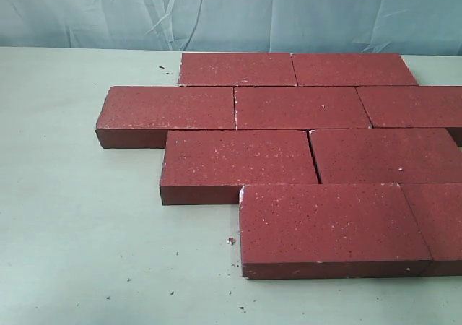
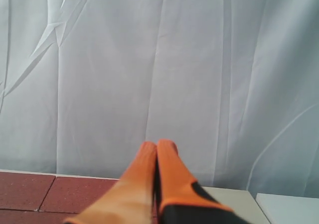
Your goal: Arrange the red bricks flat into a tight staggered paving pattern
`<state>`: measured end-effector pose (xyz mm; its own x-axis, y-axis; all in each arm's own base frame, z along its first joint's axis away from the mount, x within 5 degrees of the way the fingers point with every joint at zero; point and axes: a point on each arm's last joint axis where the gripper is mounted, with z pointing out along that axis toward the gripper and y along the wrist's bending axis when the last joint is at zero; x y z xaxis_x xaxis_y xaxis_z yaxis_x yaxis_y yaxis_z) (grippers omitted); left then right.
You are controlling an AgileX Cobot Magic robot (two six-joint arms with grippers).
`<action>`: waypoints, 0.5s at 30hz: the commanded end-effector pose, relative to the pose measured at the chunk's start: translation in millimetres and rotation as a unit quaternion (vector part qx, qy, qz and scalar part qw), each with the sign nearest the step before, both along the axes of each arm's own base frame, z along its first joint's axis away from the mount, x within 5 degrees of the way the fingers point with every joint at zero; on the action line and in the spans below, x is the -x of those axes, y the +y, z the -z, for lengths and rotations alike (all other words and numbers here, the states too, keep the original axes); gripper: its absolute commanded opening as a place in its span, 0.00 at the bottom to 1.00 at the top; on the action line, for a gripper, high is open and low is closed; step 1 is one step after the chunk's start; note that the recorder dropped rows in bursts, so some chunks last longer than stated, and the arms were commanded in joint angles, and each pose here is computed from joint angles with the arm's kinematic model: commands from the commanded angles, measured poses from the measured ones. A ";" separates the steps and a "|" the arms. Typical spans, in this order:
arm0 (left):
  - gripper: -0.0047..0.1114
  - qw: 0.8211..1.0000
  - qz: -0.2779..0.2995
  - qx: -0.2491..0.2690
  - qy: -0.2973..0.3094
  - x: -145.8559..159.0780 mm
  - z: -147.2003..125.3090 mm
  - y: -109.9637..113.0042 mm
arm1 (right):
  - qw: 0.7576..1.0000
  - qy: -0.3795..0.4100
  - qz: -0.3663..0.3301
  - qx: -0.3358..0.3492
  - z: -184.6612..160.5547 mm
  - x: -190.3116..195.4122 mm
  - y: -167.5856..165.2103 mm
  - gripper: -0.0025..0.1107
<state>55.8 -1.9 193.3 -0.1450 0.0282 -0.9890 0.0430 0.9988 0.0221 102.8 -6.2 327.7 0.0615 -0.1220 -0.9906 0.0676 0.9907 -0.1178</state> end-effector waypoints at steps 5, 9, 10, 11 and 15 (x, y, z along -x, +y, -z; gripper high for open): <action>0.04 1.000 0.001 0.002 -0.001 0.3 1.2 -0.1 | 0.997 0.025 0.032 -0.059 17.4 8.0 -6.1 0.02; 0.04 1.000 0.001 0.002 -0.001 0.3 1.2 -0.1 | 0.998 0.034 0.036 -0.027 35.5 16.0 -5.5 0.02; 0.04 1.000 0.001 0.002 -0.001 0.3 1.2 -0.1 | 0.998 0.036 0.037 -0.020 41.9 18.8 -5.2 0.02; 0.04 1.000 0.001 0.002 -0.001 0.3 1.2 -0.1 | 0.998 0.037 0.037 -0.017 48.8 21.8 -4.8 0.02; 0.04 1.000 0.001 0.002 -0.001 0.3 1.2 -0.1 | 0.999 0.036 0.038 -0.015 73.4 30.3 -3.7 0.02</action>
